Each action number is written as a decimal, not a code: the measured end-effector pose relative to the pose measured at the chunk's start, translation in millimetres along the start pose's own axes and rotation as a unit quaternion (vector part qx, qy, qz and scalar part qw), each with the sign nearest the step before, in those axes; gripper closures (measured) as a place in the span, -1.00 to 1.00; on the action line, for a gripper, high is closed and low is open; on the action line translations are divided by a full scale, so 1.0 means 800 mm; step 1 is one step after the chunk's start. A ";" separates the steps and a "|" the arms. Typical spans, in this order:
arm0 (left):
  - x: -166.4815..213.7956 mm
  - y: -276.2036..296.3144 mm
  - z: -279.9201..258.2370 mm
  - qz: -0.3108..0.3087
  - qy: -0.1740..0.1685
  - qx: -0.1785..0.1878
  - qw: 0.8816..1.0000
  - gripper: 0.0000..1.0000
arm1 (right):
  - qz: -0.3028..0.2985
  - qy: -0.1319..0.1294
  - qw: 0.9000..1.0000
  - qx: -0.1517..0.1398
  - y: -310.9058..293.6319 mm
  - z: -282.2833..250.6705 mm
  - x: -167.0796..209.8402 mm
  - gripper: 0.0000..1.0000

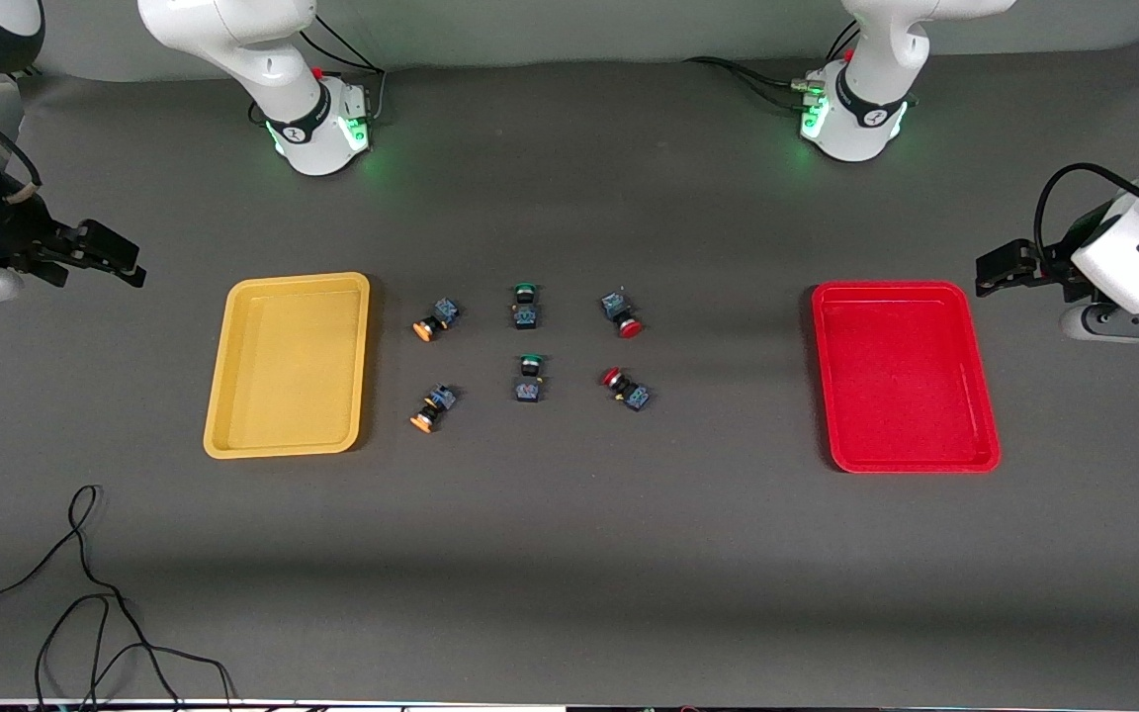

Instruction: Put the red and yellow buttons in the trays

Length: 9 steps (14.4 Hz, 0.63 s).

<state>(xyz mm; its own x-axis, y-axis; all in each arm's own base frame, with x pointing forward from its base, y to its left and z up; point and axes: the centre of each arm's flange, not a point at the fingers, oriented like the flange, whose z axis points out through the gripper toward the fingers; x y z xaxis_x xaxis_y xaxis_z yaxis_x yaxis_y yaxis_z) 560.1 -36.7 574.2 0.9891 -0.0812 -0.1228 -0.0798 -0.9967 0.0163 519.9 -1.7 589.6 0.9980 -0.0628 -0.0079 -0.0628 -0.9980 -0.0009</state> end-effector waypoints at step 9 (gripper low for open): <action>-0.001 0.007 0.001 0.002 -0.003 0.000 1.000 -1.00 | 0.025 -0.016 1.000 0.006 -0.019 0.017 0.009 -1.00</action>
<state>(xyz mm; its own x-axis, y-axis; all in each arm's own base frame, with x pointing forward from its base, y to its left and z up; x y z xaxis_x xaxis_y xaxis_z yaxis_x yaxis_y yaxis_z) 558.7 -42.2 573.7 0.9882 -0.0843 -0.1280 -0.0828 -0.9964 0.0170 527.8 13.0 575.7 0.9928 -0.1124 -0.0404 -0.1129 -0.9935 -0.0113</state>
